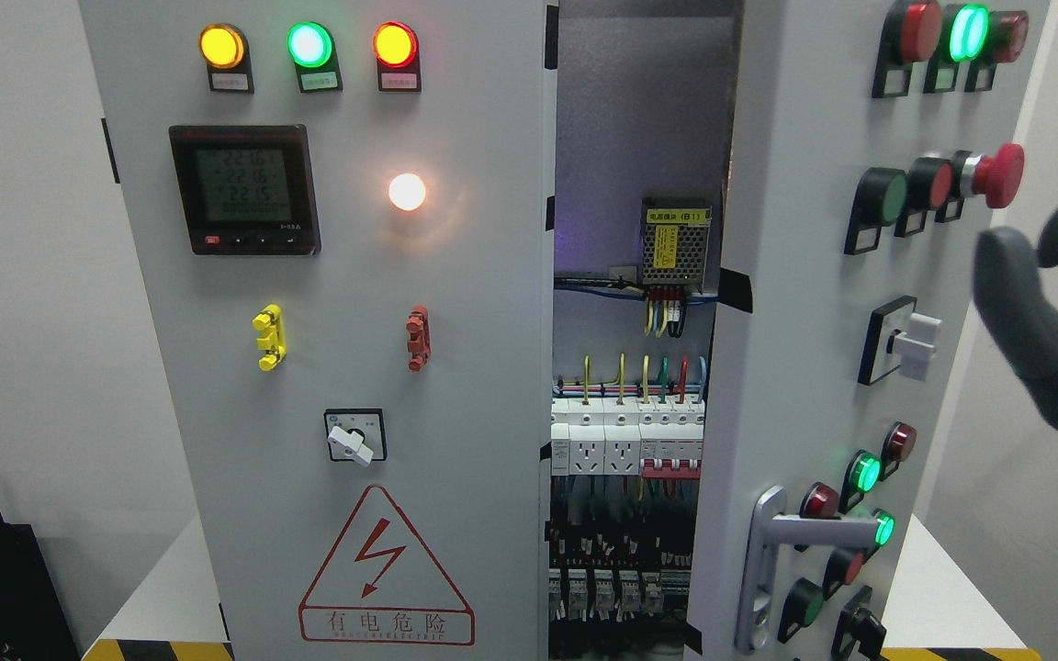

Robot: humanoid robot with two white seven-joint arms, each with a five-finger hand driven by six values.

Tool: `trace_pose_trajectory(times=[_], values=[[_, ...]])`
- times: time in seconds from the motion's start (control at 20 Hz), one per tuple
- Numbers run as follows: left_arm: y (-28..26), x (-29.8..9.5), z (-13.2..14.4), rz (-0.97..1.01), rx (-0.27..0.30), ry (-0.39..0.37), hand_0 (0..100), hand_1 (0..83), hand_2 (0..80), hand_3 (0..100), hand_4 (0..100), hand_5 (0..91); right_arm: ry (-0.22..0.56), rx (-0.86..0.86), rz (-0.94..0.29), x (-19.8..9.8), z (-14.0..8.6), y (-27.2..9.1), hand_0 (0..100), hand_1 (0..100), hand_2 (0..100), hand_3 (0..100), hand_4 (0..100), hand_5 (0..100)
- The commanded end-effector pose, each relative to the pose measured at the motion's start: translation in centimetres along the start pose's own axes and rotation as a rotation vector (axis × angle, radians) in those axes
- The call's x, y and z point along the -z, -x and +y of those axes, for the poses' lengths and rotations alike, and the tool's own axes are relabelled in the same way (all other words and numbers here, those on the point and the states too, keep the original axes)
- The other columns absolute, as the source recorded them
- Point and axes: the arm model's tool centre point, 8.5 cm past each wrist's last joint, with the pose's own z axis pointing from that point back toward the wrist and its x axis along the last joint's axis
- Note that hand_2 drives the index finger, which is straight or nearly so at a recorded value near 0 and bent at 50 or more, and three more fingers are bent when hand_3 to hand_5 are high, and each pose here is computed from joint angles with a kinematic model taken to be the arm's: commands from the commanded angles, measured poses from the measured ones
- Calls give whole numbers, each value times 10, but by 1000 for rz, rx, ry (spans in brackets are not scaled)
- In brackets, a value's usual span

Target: Release door handle

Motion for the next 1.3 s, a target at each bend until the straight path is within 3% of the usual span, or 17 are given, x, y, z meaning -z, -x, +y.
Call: trace_pose_trajectory(times=[0.0,0.1,0.25,0.4,0.6,0.8,1.0,1.25], values=[[1,0,0,6,-1,1,120,389,0,0,0,0,50,-301,344,-84,-91,90,516,327,468,683,542,572],[1,0,0,7,-1,1,120,389,0,0,0,0,-25,-330,497,-140,-94,107,543,287,393,558,491,506],[1,0,0,6,-1,1,120,389,0,0,0,0,-157,-301,658,-225,-83,108,566,221,315,457,433,454],[1,0,0,7,-1,1,120,389,0,0,0,0,-276,-260,840,-314,-75,98,545,222,287,415,391,418],[1,0,0,6,-1,1,120,389,0,0,0,0,-419,-255,1108,-424,-82,73,532,228,270,392,364,396],[1,0,0,6,-1,1,120,389,0,0,0,0,-528,-201,1451,-540,-84,39,524,229,276,396,367,396],[1,0,0,7,-2,1,120,389,0,0,0,0,-553,-98,1774,-629,-102,0,509,239,284,386,335,357],[1,0,0,6,-1,1,120,389,0,0,0,0,-688,-42,2030,-697,-119,-52,497,240,266,348,291,300]])
